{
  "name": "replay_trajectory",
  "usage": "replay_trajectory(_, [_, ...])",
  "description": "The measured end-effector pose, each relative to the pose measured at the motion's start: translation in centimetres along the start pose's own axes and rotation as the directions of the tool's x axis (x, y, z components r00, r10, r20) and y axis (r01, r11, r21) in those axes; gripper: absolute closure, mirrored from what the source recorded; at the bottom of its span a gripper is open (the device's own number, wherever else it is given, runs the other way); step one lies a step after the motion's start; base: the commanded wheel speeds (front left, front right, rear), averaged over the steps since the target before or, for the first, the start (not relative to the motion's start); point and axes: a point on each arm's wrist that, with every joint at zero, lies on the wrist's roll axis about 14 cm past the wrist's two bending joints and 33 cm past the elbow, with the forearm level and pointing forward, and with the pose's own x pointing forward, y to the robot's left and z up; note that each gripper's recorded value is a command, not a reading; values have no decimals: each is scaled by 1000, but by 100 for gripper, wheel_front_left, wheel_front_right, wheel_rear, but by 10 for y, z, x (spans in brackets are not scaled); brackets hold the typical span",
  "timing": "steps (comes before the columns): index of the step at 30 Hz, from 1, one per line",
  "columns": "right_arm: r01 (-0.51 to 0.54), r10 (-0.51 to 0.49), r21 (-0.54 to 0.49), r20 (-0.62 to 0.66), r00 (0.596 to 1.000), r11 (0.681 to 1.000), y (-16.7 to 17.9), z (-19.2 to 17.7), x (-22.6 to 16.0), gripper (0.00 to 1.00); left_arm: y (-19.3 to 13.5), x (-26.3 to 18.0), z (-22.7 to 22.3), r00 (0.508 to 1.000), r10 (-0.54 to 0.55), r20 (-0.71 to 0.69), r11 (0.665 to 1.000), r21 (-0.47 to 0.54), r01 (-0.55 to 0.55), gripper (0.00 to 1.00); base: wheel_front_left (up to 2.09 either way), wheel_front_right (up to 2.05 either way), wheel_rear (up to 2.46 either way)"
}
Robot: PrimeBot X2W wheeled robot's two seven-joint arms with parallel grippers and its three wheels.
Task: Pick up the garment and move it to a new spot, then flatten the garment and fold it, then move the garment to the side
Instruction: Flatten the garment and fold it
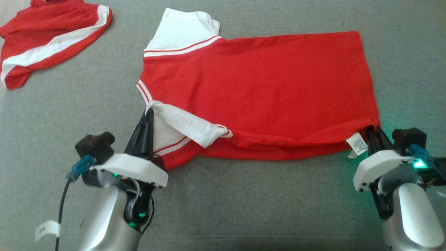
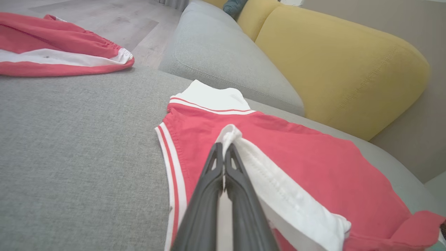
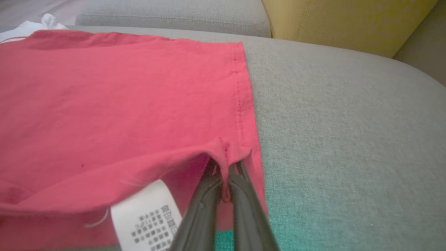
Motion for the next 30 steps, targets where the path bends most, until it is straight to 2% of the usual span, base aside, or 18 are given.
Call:
replay_trajectory(3, [0,0,-3,-14,1000,1000,0,-3,3,98,2,4,-1,1000,5,-2,1000,4,-5,100,0,0,0])
replay_trajectory(6, [0,0,-2,-24,1000,1000,0,-3,8,80,4,9,-2,1000,7,-10,1000,5,-7,100,0,0,0])
replay_trajectory(8, [1,-2,-6,-26,1000,1000,0,-2,11,51,6,14,-1,1000,13,-12,1000,8,-13,100,0,0,0])
replay_trajectory(9, [2,-2,-8,-28,1000,1000,-1,-2,12,9,7,16,-1,1000,14,-12,1000,16,-14,100,0,0,0])
replay_trajectory(10, [4,-4,-5,-31,999,1000,-1,-2,13,0,7,19,0,1000,12,-13,1000,25,-12,100,0,0,0])
replay_trajectory(11, [6,-6,-4,-31,1000,1000,-2,-2,14,0,7,21,1,1000,9,-14,999,33,-9,100,0,0,0])
replay_trajectory(12, [7,-7,-3,-30,1000,1000,-3,-1,14,0,6,23,2,1000,6,-12,999,36,-6,84,0,0,0])
replay_trajectory(13, [9,-9,-2,-29,1000,1000,-3,-1,15,0,4,26,3,1000,1,-8,999,42,-1,45,0,0,0])
replay_trajectory(14, [12,-12,0,-25,1000,1000,-4,0,15,0,2,28,5,1000,-5,-3,999,46,6,0,0,0,0])
replay_trajectory(23, [34,-43,72,116,992,997,-15,35,11,0,-14,28,28,996,-60,68,998,40,58,0,0,0,0])
replay_trajectory(30, [33,-57,96,266,962,995,-18,75,0,0,-15,-2,24,995,-54,81,999,10,54,0,0,0,0])
